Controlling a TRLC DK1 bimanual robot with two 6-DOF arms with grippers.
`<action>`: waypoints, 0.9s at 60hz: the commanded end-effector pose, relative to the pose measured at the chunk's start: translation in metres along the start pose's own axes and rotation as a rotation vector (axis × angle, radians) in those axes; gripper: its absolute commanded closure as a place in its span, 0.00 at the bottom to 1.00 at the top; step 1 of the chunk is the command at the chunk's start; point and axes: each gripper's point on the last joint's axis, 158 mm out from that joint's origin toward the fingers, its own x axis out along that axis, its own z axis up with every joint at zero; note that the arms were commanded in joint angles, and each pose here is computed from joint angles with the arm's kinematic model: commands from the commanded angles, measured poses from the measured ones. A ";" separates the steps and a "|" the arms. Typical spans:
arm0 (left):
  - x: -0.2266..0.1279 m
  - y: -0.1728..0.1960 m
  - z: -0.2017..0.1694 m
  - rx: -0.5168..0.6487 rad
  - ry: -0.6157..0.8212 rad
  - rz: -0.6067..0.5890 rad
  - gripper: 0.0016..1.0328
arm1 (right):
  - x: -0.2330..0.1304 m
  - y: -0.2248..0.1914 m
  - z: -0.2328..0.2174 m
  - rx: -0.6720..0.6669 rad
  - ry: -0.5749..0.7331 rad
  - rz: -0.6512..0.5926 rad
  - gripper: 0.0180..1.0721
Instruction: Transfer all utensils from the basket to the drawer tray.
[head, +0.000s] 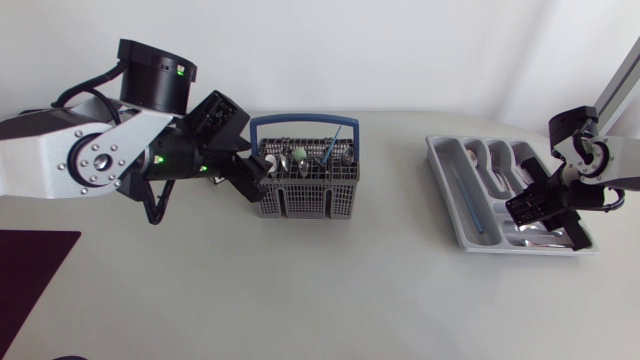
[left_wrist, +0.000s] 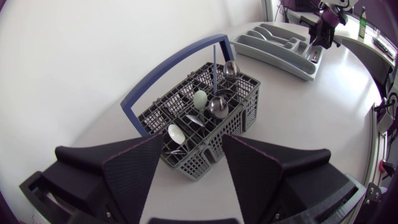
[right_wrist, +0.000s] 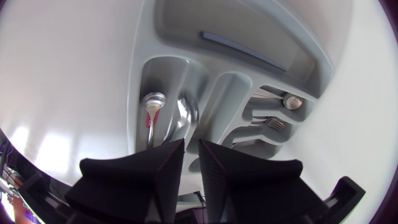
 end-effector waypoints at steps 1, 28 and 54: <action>-0.001 -0.008 -0.007 0.021 0.012 -0.021 0.35 | 0.008 0.008 0.006 -0.043 -0.014 0.018 0.65; -0.003 0.006 -0.005 0.028 0.007 0.007 0.35 | -0.087 -0.074 0.016 0.386 -0.248 -0.223 0.28; -0.004 0.027 -0.016 0.409 0.047 0.029 0.35 | -0.147 -0.071 0.124 0.715 -0.602 -0.102 0.19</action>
